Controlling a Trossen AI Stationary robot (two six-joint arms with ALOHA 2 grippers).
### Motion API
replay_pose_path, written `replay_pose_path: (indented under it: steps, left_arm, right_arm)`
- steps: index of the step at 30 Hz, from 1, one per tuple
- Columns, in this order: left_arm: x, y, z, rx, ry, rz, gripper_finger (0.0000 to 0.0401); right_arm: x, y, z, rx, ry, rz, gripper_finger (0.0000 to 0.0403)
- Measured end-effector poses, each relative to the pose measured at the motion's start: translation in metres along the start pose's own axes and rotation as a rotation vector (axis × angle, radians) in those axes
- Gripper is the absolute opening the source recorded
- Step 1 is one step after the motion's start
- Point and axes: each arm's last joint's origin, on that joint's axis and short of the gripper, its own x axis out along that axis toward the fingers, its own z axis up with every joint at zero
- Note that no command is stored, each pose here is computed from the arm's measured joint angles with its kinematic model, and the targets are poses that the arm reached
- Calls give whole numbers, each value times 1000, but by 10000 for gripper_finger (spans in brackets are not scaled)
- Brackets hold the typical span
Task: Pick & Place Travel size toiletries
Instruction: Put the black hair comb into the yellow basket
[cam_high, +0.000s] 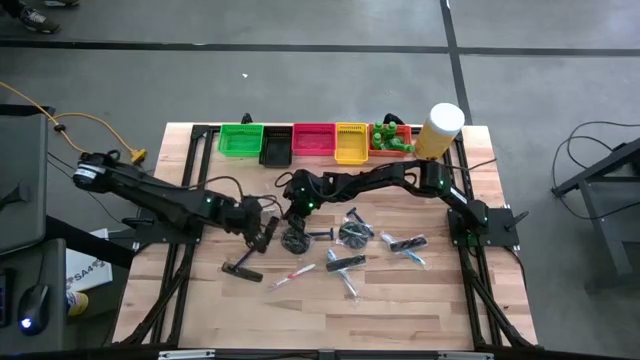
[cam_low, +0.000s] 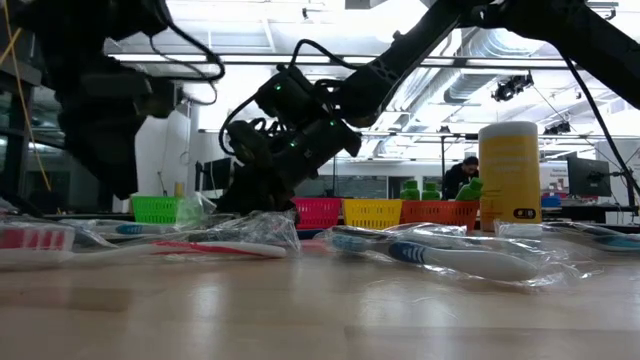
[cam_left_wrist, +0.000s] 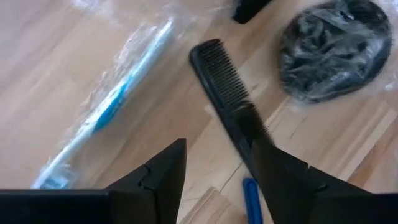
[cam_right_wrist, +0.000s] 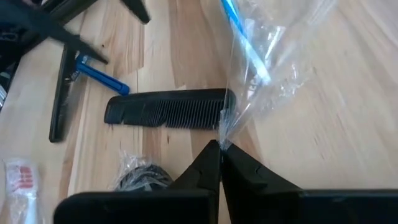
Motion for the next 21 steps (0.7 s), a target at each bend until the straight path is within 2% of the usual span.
replay_pose_path:
  steps: [3, 5, 9, 12, 16, 21]
  left_arm:
    - [1, 4, 4, -53, 12, -50, 182]
    - [1, 3, 4, -25, 42, -90, 182]
    - [-3, -12, -7, 228, 86, -221, 182]
    - [-6, -19, -20, 348, 60, -209, 172]
    - [-10, -26, -33, 448, 0, -172, 127]
    - [-7, -30, -41, 537, -24, -135, 27]
  right_arm:
    - [0, -1, -1, -10, 4, -21, 3]
    - [0, -1, -2, -30, 17, -32, 3]
    - [-3, 0, -2, -90, 39, -31, 3]
    - [-11, 5, 3, -118, 38, -45, 3]
    - [-22, 11, 9, -145, 43, -83, 20]
    - [-27, 15, 16, -165, 14, -81, 88]
